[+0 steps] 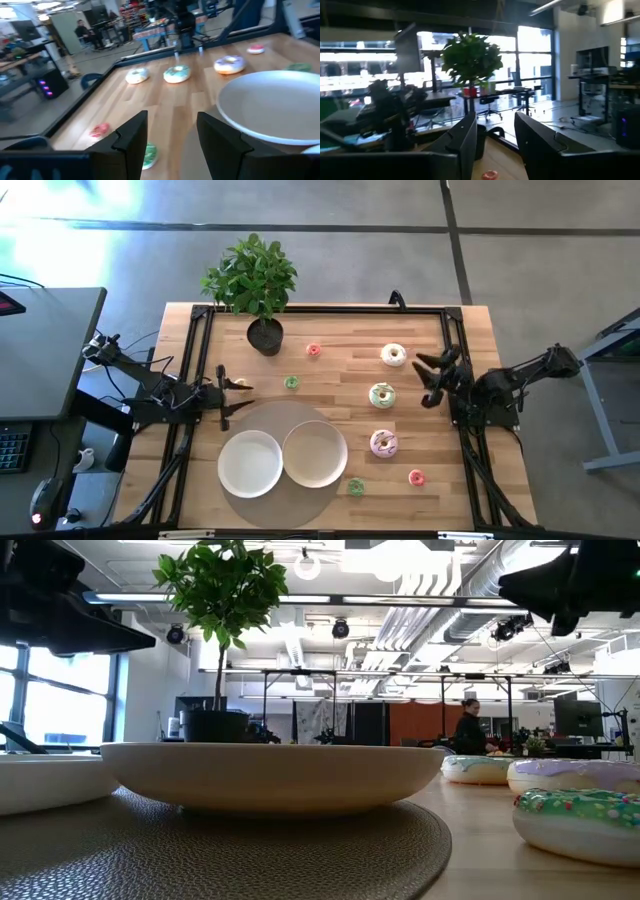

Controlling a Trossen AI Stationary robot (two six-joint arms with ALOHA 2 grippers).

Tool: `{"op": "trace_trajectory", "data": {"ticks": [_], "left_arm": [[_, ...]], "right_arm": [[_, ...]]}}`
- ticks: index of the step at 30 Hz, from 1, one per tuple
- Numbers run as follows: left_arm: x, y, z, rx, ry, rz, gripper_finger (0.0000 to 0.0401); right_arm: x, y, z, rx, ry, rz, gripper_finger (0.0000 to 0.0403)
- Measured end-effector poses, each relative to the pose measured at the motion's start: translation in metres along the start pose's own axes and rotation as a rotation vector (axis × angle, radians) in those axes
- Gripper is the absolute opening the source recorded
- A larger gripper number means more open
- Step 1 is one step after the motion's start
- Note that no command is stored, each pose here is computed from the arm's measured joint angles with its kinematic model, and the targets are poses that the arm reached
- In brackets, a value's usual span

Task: Pick & Place donuts
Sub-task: Put the large white donut on the light brown plate

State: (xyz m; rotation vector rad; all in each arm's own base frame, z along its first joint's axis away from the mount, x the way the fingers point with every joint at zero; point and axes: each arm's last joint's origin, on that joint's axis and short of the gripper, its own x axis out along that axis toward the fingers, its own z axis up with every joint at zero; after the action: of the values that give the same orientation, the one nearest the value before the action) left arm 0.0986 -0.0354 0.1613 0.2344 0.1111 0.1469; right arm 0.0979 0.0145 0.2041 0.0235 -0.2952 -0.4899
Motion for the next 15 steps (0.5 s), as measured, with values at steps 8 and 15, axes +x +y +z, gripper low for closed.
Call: {"op": "trace_trajectory", "data": {"ticks": [8, 15], "left_arm": [[-0.0001, -0.0027, -0.0002, -0.046, -0.007, -0.091, 0.0168], [-0.0001, -0.0028, -0.0004, -0.037, -0.007, -0.093, 0.0168]], "right_arm": [[-0.001, -0.0073, -0.0016, 0.124, 0.04, -0.259, 0.0129], [-0.0022, -0.0094, -0.008, -0.051, 0.118, -0.363, 0.0129]]}}
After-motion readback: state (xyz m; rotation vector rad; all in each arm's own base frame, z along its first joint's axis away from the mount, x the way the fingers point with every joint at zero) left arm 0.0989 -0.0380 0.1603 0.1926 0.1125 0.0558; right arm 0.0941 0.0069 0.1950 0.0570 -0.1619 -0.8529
